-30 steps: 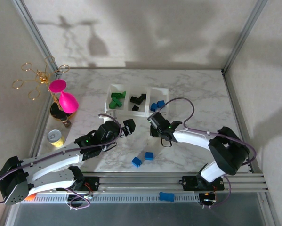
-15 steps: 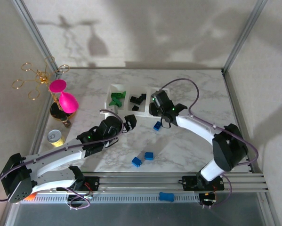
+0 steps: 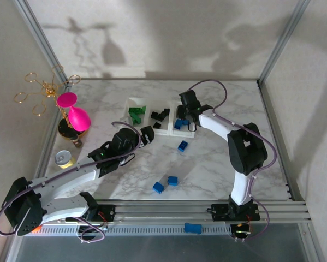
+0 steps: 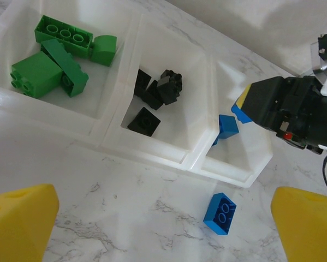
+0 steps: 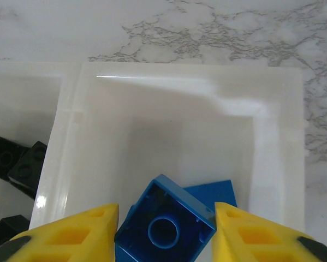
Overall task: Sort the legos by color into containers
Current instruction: Place the lego in the container.
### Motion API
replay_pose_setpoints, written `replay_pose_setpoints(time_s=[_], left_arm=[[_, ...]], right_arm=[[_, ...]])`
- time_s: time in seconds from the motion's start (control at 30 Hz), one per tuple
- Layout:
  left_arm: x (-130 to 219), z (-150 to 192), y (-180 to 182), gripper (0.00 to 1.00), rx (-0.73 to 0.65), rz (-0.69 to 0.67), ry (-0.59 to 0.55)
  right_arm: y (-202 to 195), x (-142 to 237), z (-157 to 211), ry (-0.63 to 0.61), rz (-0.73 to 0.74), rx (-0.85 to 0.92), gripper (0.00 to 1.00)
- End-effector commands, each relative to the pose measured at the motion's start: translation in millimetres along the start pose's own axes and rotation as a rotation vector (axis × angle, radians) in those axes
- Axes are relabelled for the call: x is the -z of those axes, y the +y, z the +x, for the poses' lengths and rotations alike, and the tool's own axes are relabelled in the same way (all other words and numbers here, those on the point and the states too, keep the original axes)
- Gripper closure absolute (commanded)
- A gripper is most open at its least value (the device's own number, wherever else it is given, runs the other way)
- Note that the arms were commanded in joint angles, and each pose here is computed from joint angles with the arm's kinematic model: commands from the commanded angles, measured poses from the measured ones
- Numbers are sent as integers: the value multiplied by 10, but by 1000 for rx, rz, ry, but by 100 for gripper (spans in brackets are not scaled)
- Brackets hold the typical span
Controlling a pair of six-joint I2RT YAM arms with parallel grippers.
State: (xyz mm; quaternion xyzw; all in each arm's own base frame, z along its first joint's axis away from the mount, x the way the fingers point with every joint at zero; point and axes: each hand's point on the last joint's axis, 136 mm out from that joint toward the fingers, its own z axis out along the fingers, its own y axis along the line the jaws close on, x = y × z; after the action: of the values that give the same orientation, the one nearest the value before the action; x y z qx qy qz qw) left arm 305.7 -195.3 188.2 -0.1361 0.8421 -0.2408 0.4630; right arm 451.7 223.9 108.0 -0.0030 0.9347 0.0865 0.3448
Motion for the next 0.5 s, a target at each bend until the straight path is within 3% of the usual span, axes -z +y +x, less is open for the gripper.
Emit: replay_pose_setpoints(time_s=[0.0,0.47], left_arm=[[-5,-105,-93,0,0,28,-18],[56,-130,-106,0,-24,36,-14]], right_arm=[[126,24,-192,-43,-37,17,54],[170,407,-299,-79,-89,32,45]])
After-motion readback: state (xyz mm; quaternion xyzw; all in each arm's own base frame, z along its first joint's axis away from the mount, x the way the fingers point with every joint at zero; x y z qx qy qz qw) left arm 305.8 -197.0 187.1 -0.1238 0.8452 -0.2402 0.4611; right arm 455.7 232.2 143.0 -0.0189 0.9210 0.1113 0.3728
